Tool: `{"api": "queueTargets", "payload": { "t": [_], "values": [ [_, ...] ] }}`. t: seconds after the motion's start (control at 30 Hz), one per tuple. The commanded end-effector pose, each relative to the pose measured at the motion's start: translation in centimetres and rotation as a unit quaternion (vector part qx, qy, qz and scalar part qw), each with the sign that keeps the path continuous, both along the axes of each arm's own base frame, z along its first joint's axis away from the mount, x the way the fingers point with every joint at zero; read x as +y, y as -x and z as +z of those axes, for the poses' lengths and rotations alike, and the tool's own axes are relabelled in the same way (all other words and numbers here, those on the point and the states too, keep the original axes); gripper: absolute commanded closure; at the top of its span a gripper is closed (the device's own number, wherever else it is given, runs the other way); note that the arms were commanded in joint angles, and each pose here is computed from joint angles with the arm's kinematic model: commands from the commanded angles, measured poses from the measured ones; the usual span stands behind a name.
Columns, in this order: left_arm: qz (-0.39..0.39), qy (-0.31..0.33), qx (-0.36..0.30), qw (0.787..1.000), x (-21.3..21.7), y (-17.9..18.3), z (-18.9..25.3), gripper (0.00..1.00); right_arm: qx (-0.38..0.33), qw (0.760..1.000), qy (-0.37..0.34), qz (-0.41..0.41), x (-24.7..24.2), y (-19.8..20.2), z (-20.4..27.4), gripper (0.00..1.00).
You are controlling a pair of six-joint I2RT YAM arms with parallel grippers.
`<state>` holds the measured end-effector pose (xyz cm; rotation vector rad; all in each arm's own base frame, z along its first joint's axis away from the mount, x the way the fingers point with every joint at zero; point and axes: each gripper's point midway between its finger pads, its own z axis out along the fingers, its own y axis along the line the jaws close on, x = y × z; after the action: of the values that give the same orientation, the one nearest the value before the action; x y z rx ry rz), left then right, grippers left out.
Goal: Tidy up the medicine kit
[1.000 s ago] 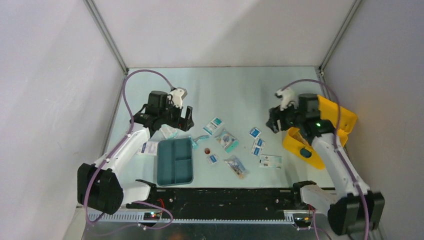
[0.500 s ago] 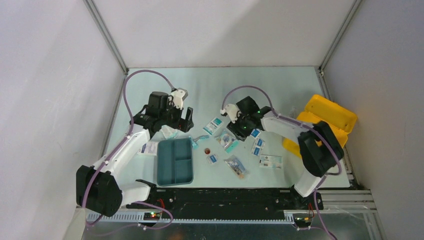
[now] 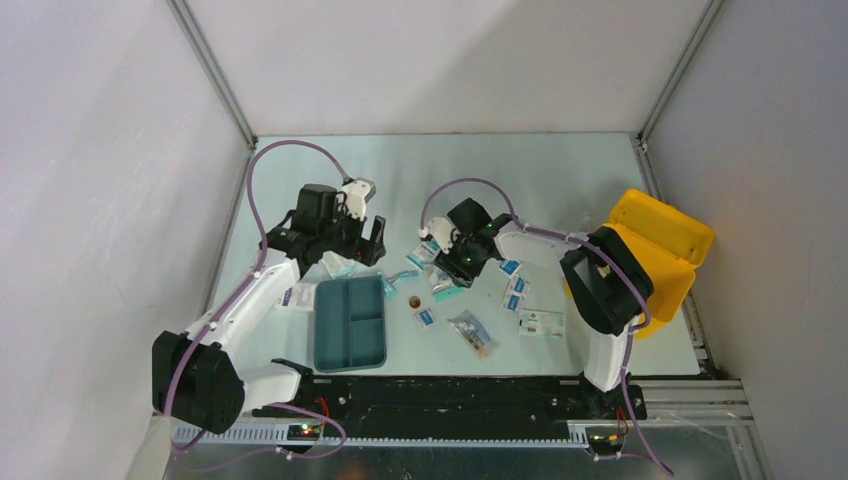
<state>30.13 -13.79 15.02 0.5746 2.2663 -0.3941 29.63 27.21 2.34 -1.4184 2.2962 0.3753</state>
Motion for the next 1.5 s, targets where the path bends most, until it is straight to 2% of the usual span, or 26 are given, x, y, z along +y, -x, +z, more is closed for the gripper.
{"api": "queueTargets", "payload": {
  "t": [0.0,0.27,0.4,0.53,0.73,0.83,1.0,1.07,1.27,1.33,1.47],
  "values": [
    [-0.006,-0.005,-0.028,1.0,0.2,-0.2,1.1,0.04,0.024,0.999,-0.006,0.025,1.7,0.7,-0.1,0.45],
    [-0.002,-0.01,-0.034,0.999,0.5,-0.1,1.2,0.04,0.045,0.997,-0.058,0.012,3.5,1.3,2.2,0.34],
    [0.001,-0.013,-0.037,0.999,0.7,-0.1,1.4,0.04,0.056,0.997,-0.055,-0.028,4.2,0.3,1.6,0.34],
    [0.004,-0.014,-0.044,0.999,1.1,0.0,1.8,0.04,0.083,0.994,-0.019,-0.066,4.1,-0.1,-0.8,0.44],
    [0.006,-0.019,-0.052,0.998,1.6,0.3,2.1,0.04,0.109,0.99,0.017,-0.083,3.5,0.9,-2.3,0.76],
    [0.009,-0.02,-0.057,0.998,1.8,0.2,2.3,0.04,0.089,0.992,0.016,-0.089,3.0,0.7,-0.8,0.88],
    [0.015,-0.021,-0.065,0.998,2.2,0.1,2.7,0.04,0.055,0.994,-0.016,-0.095,1.7,0.4,4.7,0.96],
    [0.016,-0.023,-0.066,0.997,2.4,0.1,2.8,0.04,0.032,0.994,-0.032,-0.102,0.7,0.2,7.1,1.0],
    [0.014,-0.021,-0.064,0.998,2.2,-0.1,2.8,0.04,-0.075,0.984,-0.051,-0.154,-5.5,-1.9,13.8,1.0],
    [0.011,-0.019,-0.062,0.998,2.1,-0.1,2.8,0.04,-0.098,0.973,-0.058,-0.201,-9.4,-3.1,16.1,1.0],
    [0.008,-0.018,-0.057,0.998,2.0,-0.2,2.5,0.04,-0.122,0.945,-0.07,-0.295,-16.9,-2.8,19.6,1.0]
  ]
}}
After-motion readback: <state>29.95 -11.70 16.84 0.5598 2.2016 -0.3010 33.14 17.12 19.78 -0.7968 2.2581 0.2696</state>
